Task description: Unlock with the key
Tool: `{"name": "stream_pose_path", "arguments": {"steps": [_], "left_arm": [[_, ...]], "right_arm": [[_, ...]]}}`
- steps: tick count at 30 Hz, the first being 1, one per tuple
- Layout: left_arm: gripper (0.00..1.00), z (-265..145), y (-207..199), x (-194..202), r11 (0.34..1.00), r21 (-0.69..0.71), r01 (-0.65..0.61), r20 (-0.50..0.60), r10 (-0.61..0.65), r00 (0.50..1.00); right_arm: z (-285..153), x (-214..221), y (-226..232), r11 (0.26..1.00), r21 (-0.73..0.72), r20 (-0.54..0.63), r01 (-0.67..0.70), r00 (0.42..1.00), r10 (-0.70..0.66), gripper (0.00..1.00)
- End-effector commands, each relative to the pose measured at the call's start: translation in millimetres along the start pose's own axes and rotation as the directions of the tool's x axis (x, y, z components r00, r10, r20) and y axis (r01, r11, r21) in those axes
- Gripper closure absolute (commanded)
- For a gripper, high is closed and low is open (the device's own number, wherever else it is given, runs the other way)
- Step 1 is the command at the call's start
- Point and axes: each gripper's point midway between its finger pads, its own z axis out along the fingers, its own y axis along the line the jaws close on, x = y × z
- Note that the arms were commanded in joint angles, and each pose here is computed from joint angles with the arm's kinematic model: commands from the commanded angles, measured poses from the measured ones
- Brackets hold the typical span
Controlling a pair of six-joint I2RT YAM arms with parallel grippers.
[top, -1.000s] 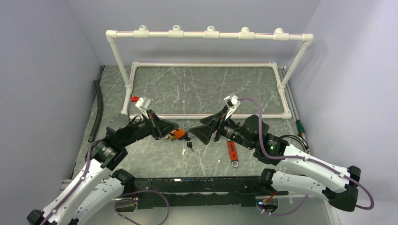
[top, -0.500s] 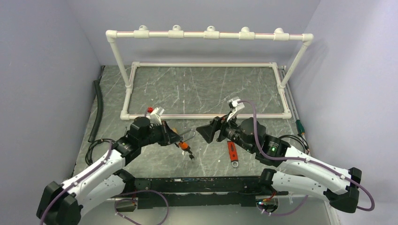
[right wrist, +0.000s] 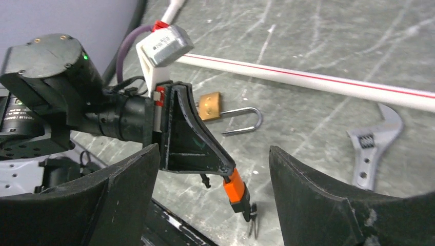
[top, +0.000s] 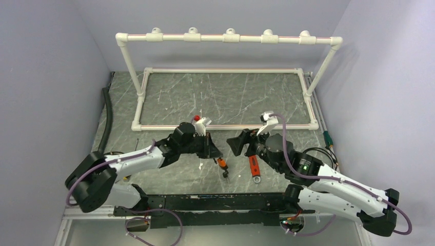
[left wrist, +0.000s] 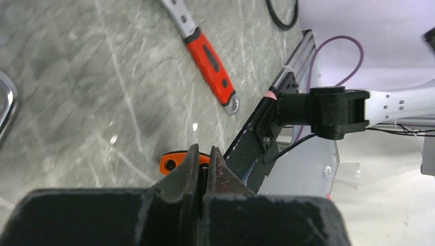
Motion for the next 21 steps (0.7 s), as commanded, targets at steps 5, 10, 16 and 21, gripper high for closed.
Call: {"name": "stream_pose_path", "arguments": {"steps": [5,10,16,21], "left_arm": [[1.00,28,-53,-16,0.957,0.273,-0.100,-0.020,0.109,0.994],[1.00,39,3,10,0.999,0.050,-0.018,-0.121,0.024,0.992],[1.00,38,35,37,0.998,-0.048,0.028,-0.181,-0.037,0.983],[1.00,33,52,47,0.993,-0.114,0.021,-0.198,-0.044,0.979]], "right_arm": [[-21,-8,-50,0.978,0.187,0.115,-0.090,0.991,0.070,0.22],[-20,-5,-54,0.975,0.209,0.110,-0.081,0.992,0.059,0.22],[-11,-1,-52,0.975,0.217,0.087,-0.054,0.996,0.035,0.22],[-7,0,-49,0.976,0.210,0.078,-0.048,0.996,0.032,0.22]]}}
